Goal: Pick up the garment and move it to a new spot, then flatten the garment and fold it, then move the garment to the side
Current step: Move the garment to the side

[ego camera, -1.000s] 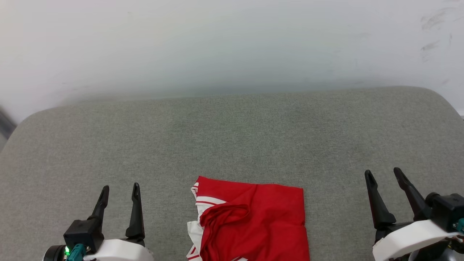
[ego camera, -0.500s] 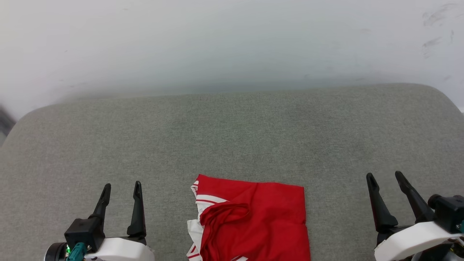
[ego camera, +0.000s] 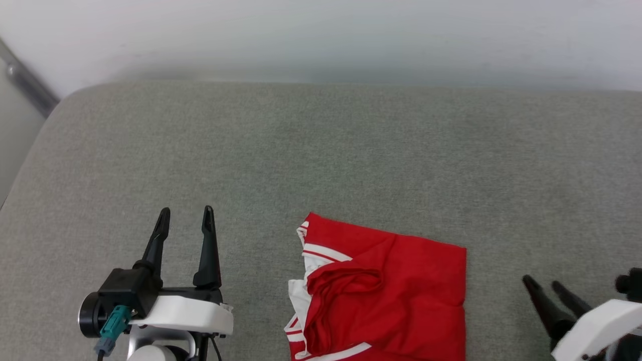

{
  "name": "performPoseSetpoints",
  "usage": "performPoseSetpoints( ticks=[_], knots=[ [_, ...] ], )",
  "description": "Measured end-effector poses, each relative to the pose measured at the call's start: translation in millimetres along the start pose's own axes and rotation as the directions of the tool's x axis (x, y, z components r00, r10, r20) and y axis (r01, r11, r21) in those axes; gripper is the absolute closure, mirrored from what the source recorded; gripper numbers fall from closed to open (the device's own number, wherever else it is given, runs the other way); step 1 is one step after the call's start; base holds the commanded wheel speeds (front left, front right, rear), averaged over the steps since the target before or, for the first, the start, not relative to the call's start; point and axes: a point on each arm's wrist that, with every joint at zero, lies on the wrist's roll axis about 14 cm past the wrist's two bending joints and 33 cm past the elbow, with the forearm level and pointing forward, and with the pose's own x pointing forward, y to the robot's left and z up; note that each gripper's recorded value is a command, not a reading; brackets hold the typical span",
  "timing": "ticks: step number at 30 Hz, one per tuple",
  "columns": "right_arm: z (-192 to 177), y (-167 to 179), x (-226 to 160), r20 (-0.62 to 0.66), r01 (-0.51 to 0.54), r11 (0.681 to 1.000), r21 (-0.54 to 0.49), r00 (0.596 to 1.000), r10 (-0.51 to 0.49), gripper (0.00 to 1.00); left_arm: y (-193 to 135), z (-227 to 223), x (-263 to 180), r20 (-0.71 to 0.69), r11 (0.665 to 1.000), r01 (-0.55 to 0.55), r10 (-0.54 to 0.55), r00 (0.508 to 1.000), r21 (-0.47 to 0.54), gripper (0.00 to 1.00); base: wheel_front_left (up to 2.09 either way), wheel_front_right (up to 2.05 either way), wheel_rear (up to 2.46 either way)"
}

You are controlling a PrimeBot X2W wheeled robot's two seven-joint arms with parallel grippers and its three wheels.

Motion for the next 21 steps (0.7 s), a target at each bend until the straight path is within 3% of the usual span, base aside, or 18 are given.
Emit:
performPoseSetpoints(
  ticks=[7, 15, 16, 17, 21],
  knots=[
    [-58.6, 52.8, 38.6, -0.269, -0.172, 0.972, 0.162, 0.94, 0.211, 0.0, 13.5, -14.5, 7.8, -0.031, 0.999, -0.047, 0.047, 0.998, 0.002, 0.0, 0.0, 0.0, 0.0],
    [-87.5, 70.8, 54.1, -0.404, -0.209, 0.943, 0.26, 0.863, 0.303, 0.0, 28.2, -27.4, 11.1, -0.063, 0.996, -0.079, 0.081, 0.995, 0.028, 0.0, 0.0, 0.0, 0.0],
    [-89.9, 74.3, 56.0, -0.418, -0.219, 0.938, 0.267, 0.851, 0.318, 0.61, 29.1, -28.8, 12.6, -0.064, 0.996, -0.081, 0.083, 0.994, 0.031, 0.0, 0.0, 0.0, 0.0],
    [-90.2, 75.9, 56.6, -0.42, -0.223, 0.937, 0.27, 0.848, 0.323, 1.0, 29.3, -28.5, 13.3, -0.063, 0.996, -0.08, 0.082, 0.995, 0.032, 0.0, 0.0, 0.0, 0.0],
    [-91.4, 84.4, 56.1, -0.425, -0.242, 0.931, 0.273, 0.838, 0.343, 1.0, 29.4, -28.5, 13.3, -0.062, 0.997, -0.076, 0.078, 0.995, 0.035, 0.0, 0.0, 0.0, 0.0]
  ],
)
